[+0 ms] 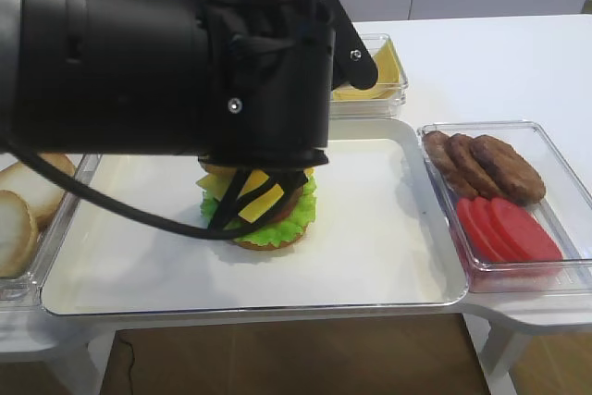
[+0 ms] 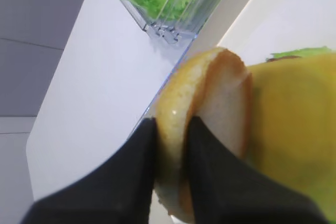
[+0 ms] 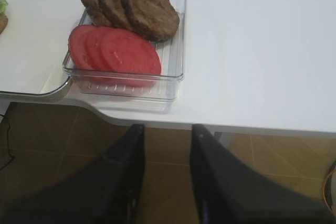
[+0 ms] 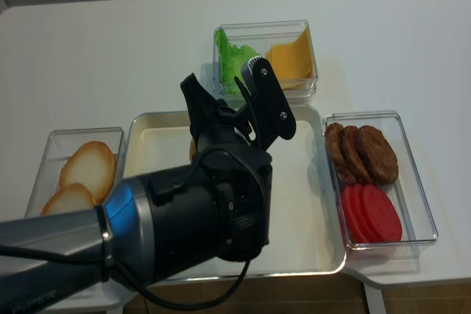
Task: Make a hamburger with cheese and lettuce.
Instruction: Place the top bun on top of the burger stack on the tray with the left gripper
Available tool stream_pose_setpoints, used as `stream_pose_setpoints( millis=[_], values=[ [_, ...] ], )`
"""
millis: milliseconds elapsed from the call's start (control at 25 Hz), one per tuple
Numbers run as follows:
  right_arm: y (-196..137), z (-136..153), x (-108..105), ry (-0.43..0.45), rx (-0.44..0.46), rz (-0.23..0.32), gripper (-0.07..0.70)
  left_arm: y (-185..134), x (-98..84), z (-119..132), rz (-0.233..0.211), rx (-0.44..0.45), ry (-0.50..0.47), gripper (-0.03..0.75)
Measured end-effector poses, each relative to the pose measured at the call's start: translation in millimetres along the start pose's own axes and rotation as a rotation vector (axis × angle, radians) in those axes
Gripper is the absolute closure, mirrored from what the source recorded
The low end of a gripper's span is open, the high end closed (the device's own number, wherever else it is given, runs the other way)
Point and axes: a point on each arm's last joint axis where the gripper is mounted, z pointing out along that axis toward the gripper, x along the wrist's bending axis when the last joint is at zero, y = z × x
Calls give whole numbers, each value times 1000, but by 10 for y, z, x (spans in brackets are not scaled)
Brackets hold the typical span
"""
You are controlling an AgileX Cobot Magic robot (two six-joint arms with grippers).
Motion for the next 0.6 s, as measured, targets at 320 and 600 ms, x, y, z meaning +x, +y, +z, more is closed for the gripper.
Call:
stream_pose_setpoints(
  millis=[320,600],
  values=[
    [0,0,0,0,0,0,386,6,6,0,5,-6,6,589],
    [0,0,0,0,0,2,386,28,0,23,9,-21,33,589]
  ],
)
